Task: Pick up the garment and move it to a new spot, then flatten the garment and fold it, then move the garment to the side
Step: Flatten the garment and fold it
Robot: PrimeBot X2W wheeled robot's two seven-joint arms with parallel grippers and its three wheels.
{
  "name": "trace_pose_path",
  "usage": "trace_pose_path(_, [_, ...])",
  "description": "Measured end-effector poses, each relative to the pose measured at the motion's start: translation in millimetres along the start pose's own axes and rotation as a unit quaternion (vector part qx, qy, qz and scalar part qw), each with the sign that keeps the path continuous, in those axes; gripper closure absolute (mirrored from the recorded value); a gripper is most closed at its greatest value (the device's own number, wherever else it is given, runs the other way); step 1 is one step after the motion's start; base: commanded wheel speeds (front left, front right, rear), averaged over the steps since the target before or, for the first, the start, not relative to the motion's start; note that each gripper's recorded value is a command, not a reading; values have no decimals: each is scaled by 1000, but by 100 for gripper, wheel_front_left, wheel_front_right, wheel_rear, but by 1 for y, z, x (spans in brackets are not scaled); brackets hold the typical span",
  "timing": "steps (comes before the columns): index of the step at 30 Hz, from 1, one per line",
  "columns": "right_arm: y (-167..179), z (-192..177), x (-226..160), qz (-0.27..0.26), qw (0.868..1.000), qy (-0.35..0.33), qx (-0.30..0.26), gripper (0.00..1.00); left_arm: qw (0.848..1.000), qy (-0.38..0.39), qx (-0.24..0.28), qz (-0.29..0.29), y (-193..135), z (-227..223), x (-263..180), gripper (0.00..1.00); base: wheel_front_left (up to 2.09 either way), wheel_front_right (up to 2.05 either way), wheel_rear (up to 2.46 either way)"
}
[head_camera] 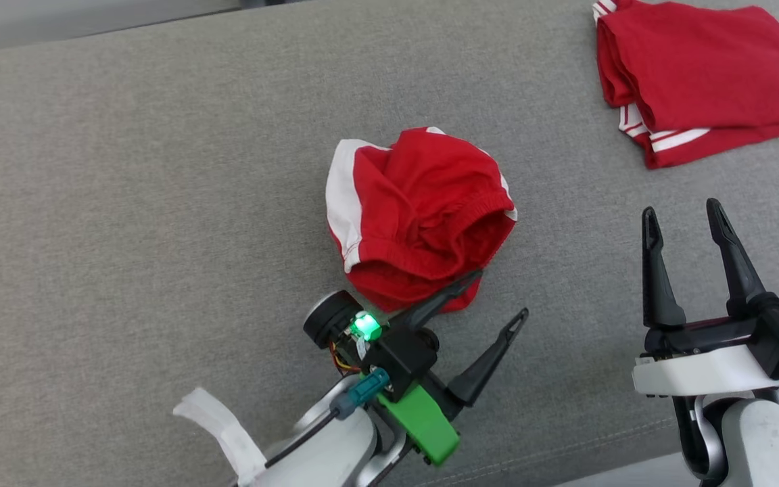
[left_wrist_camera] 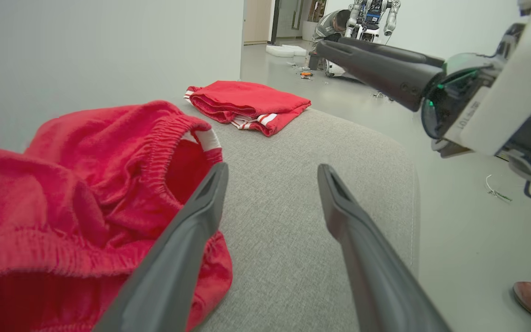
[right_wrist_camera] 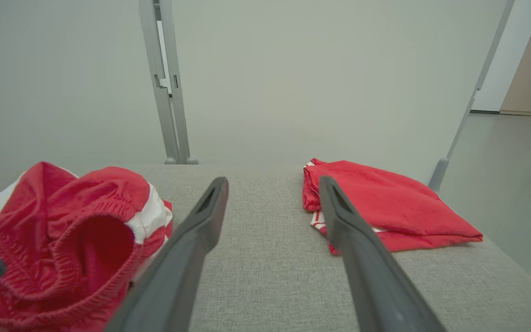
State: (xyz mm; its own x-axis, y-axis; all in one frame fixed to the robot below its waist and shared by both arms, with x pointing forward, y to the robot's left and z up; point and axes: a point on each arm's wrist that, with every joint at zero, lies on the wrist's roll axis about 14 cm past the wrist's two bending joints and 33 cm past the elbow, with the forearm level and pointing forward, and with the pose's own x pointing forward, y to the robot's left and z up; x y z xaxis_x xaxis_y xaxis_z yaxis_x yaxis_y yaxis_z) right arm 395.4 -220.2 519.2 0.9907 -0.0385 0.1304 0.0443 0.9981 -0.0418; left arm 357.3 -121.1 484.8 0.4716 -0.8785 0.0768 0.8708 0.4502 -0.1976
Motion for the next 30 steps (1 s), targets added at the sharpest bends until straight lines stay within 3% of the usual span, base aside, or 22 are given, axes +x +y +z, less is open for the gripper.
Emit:
trace_pose_path(6, [-14, -14, -3, -21, 999, 23, -10, 0, 999, 25, -30, -10, 14, -23, 24, 0, 0, 0, 0])
trace_pose_path(18, [-26, -28, -7, -39, 998, 47, -14, 0, 998, -5, -48, 32, 41, -10, 58, 0, 0, 0, 0])
trace_pose_path(29, [-27, -28, -8, -43, 998, 50, -5, 0, 991, 45, -34, 124, 75, -27, 75, 0, 0, 0, 0])
trace_pose_path(30, [-27, -28, -8, -43, 998, 49, -3, 0, 990, 47, -37, 131, 78, -27, 76, 72, 0, 0, 0])
